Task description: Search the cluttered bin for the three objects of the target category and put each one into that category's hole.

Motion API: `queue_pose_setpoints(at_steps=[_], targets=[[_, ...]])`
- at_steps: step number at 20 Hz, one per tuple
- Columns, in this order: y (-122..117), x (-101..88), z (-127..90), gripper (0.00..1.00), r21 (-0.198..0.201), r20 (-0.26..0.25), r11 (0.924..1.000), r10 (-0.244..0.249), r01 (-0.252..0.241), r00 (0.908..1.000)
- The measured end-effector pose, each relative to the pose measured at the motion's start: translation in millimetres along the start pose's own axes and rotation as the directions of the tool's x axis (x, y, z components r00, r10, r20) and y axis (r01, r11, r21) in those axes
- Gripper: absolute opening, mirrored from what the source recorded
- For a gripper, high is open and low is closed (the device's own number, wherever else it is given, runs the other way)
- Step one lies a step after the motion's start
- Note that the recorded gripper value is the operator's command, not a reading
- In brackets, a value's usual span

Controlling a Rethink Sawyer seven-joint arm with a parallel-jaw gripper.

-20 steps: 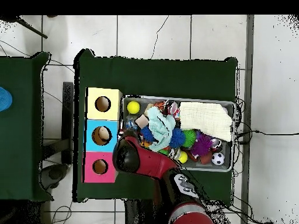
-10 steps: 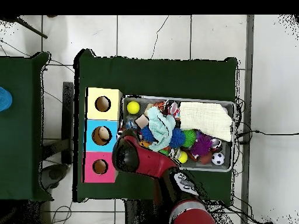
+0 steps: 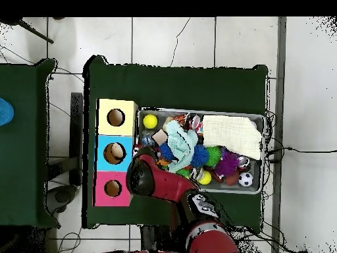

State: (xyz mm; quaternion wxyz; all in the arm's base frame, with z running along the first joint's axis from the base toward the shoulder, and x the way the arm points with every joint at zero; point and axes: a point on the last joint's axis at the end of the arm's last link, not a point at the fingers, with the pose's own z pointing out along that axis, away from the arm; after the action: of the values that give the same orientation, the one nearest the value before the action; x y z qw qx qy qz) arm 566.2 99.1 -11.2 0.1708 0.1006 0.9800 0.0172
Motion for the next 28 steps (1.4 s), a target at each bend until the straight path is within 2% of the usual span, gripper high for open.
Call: queue_pose_setpoints(at_steps=[4, 12, 22, 23, 28], targets=[[-1.6, 18.5, 11.0, 1.00, 0.010, -0.030, 0.9999, -0.006, 0.007, 0.9995], [-2.5, 15.1, 13.3, 1.00, 0.024, -0.009, 0.9996, -0.018, 0.018, 0.9998], [-0.3, 9.1, 20.4, 1.00, 0.027, 0.085, 0.9985, -0.050, 0.048, 0.9951], [3.6, 10.0, 20.8, 0.00, 0.021, 0.101, 0.9979, -0.063, 0.061, 0.9929], [1.8, 11.6, 22.9, 0.00, 0.027, 0.104, 0.9974, -0.070, 0.067, 0.9922]])
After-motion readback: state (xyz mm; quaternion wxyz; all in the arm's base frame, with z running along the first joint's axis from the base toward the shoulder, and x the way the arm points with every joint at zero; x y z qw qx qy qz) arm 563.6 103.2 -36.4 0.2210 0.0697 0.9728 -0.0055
